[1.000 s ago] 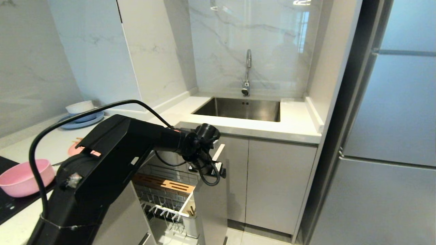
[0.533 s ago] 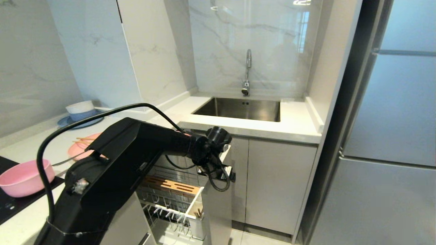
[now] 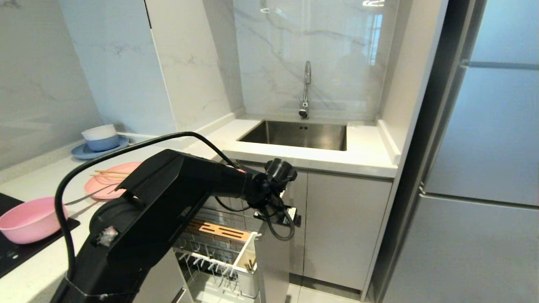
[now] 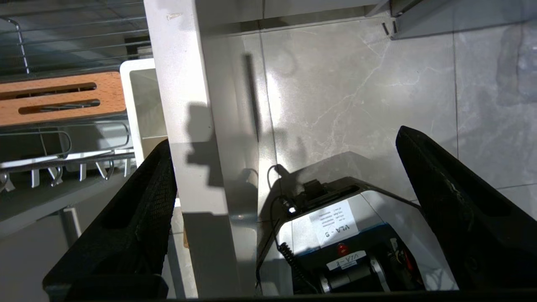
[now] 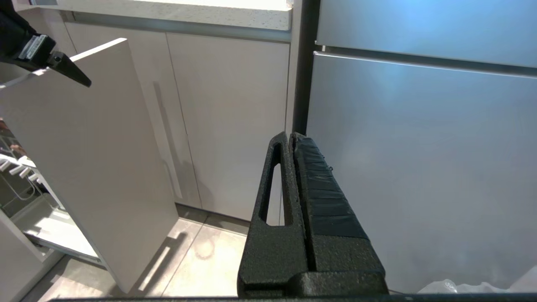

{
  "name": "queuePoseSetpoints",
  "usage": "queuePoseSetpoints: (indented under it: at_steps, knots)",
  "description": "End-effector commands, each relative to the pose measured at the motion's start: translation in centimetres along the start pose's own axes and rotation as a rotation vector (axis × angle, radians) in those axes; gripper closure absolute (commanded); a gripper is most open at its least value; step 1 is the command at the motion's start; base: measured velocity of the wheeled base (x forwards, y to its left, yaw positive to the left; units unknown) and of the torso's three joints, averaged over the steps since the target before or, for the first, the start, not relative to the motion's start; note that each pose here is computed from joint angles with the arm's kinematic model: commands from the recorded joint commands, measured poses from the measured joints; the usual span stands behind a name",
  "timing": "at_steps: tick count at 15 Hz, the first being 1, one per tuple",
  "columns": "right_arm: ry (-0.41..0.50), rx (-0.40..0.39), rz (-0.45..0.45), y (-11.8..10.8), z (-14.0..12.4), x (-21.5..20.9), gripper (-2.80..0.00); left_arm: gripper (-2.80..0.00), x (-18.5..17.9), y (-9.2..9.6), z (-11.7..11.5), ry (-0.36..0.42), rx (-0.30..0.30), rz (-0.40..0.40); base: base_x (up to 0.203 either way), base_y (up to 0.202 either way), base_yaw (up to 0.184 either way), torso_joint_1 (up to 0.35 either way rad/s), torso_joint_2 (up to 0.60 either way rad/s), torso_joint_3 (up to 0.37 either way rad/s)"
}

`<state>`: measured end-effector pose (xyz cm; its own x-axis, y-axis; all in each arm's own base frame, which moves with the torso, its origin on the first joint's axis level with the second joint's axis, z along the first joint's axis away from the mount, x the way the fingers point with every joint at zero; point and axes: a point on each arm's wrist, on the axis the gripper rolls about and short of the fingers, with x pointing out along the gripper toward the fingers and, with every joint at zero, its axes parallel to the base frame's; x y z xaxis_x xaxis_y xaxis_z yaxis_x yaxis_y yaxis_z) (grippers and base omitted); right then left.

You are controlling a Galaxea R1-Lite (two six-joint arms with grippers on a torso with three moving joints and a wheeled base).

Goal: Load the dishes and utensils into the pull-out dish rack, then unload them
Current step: Open the cupboard, then pick up the bowl and place it in the cupboard

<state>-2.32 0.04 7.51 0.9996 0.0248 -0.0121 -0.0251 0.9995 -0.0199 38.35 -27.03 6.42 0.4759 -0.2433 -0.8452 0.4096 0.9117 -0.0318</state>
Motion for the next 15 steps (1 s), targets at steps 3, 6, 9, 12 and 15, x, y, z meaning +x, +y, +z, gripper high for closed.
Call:
queuePoseSetpoints:
  at_steps: [3, 6, 9, 12, 15]
  knots:
    - [0.000, 0.000, 0.001, 0.0, 0.0, 0.0, 0.00, -2.80, 0.3, -1.1, 0.1, -0.008, 0.006, -0.015, 0.000, 0.000, 0.000, 0.000, 0.00, 0.000]
    - [0.000, -0.001, 0.001, 0.0, 0.0, 0.0, 0.00, -2.80, 0.4, -1.2, 0.0, -0.006, 0.007, -0.015, 0.000, 0.000, 0.000, 0.000, 0.00, 0.000]
    - [0.000, 0.000, 0.001, 0.0, 0.0, 0.0, 0.00, -2.80, 0.4, -1.3, 0.0, -0.007, 0.007, -0.016, 0.000, 0.000, 0.000, 0.000, 0.00, 0.000]
    - [0.000, -0.001, 0.000, 0.0, 0.0, 0.0, 0.00, -2.80, 0.4, -1.6, 0.0, -0.009, 0.012, -0.019, 0.000, 0.000, 0.000, 0.000, 0.00, 0.000]
    - [0.000, -0.001, 0.001, 0.0, 0.0, 0.0, 0.00, -2.80, -0.3, -1.2, -0.1, -0.006, -0.029, -0.004, 0.000, 0.000, 0.000, 0.000, 0.00, 0.000]
